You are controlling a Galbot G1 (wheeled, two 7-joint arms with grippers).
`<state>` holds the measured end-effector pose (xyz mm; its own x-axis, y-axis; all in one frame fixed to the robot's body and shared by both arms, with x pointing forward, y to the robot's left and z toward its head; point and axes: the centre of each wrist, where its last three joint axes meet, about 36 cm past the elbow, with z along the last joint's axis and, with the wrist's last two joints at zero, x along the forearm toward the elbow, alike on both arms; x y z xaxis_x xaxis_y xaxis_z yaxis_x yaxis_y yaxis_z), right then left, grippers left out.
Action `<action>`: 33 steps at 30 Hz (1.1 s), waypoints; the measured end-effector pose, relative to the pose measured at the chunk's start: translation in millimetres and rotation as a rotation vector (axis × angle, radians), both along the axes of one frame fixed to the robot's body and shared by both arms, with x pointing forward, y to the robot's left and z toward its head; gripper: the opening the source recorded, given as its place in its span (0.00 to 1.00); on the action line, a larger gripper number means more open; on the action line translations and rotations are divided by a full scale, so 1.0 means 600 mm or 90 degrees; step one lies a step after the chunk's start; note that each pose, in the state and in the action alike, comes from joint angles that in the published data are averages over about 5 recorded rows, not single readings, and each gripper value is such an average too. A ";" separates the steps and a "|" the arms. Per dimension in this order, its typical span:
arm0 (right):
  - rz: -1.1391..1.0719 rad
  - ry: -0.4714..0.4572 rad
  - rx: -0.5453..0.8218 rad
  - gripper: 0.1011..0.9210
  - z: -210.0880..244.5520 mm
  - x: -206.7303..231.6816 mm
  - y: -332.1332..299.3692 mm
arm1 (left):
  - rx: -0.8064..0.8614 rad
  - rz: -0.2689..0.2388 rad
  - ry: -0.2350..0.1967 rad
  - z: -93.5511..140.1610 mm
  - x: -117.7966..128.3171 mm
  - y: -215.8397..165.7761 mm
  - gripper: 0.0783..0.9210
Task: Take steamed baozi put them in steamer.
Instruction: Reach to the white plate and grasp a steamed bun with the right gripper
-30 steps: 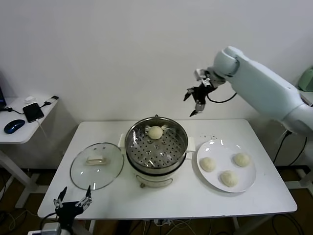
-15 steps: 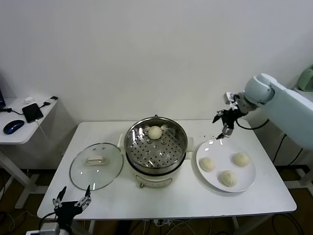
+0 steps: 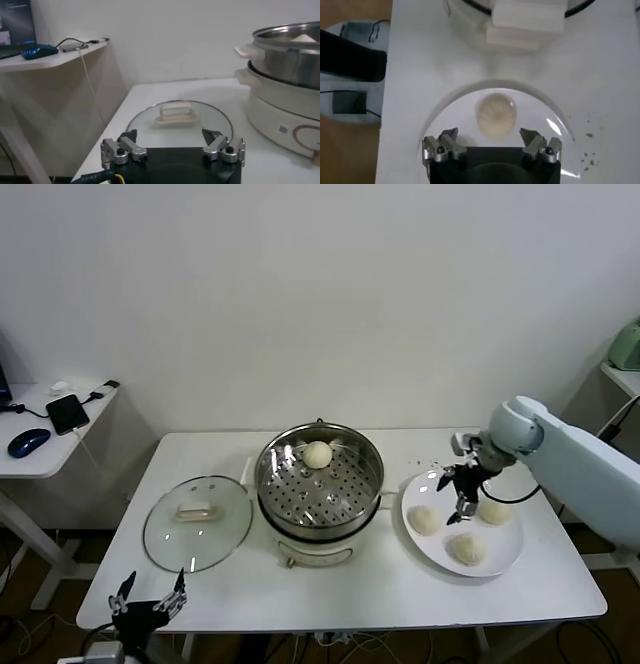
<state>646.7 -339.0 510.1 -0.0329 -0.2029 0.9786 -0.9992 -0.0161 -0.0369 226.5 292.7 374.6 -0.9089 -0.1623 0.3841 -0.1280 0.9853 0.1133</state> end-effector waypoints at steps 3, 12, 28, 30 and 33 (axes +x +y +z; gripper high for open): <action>0.006 0.003 -0.004 0.88 -0.015 0.005 0.008 | 0.001 -0.001 0.003 -0.002 -0.001 -0.001 0.88; 0.020 0.001 -0.015 0.88 -0.043 0.024 0.028 | 0.005 0.000 0.006 -0.005 0.001 -0.001 0.88; 0.026 0.005 -0.027 0.88 -0.090 0.042 0.042 | 0.007 0.001 0.012 -0.009 0.000 0.001 0.88; 0.026 0.006 -0.027 0.88 -0.095 0.042 0.044 | 0.007 0.001 0.013 -0.010 0.000 0.001 0.88; 0.025 0.007 -0.027 0.88 -0.101 0.042 0.045 | 0.007 0.001 0.013 -0.010 0.000 0.000 0.88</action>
<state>671.9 -312.1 449.3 -0.0152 -0.1623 0.9866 -0.9981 -0.0570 -0.0248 226.5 293.0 368.5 -0.9007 -0.1676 0.4007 -0.1269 0.9838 0.1263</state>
